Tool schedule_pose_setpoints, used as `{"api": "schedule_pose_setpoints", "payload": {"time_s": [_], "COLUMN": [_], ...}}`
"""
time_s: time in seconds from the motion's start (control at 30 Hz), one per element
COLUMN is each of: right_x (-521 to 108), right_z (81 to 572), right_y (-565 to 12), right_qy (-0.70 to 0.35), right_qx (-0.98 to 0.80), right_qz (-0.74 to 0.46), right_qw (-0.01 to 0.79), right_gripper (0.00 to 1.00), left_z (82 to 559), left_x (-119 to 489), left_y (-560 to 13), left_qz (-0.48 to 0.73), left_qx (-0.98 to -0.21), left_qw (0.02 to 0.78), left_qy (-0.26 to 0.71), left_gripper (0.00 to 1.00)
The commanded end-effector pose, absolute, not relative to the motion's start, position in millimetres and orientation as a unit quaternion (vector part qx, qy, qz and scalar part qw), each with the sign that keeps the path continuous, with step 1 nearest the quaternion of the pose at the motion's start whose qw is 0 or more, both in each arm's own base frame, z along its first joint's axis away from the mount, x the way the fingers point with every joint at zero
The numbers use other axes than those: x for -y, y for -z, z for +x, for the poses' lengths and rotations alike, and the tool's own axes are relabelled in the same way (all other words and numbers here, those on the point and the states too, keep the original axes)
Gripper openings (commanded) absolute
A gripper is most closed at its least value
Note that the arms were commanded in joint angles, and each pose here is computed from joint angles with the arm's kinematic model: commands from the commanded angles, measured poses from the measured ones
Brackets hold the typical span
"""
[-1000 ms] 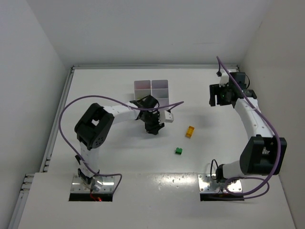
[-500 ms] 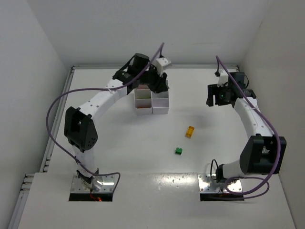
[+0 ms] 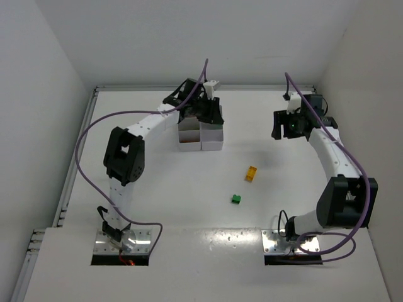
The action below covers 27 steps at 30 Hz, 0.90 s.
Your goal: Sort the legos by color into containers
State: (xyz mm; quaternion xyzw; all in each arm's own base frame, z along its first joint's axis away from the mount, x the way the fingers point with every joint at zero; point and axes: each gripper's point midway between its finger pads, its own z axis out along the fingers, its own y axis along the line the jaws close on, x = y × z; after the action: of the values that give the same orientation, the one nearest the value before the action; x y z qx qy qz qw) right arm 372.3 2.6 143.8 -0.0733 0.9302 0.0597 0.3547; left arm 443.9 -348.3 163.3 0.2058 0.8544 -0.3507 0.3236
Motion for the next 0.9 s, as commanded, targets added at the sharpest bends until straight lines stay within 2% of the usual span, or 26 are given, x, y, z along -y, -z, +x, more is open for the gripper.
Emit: {"api": "schedule_pose_setpoints", "payload": {"time_s": [0.0,0.37,0.87], "right_x": [-3,-2,-2], "right_z": [388,388,393], "right_y": [-165,-165,-162], "right_qy": [-0.062,-0.060,-0.061], "right_qx": [-0.916,-0.916,-0.918], "right_qz": [-0.069,-0.073,-0.073], "right_qw": [0.389,0.390,0.385], "right_gripper": [0.71,0.71,0.71], "left_z": [462,491,483], "left_x": [359,337,322], "left_y": [-211,-184,-151], "left_qz": [0.181,0.126,0.128], "left_qx": [-0.826,-0.852,-0.875], "left_qw": [0.371,0.381,0.352], "left_qy": [0.382,0.335,0.306], "left_gripper": [0.00,0.00,0.00]}}
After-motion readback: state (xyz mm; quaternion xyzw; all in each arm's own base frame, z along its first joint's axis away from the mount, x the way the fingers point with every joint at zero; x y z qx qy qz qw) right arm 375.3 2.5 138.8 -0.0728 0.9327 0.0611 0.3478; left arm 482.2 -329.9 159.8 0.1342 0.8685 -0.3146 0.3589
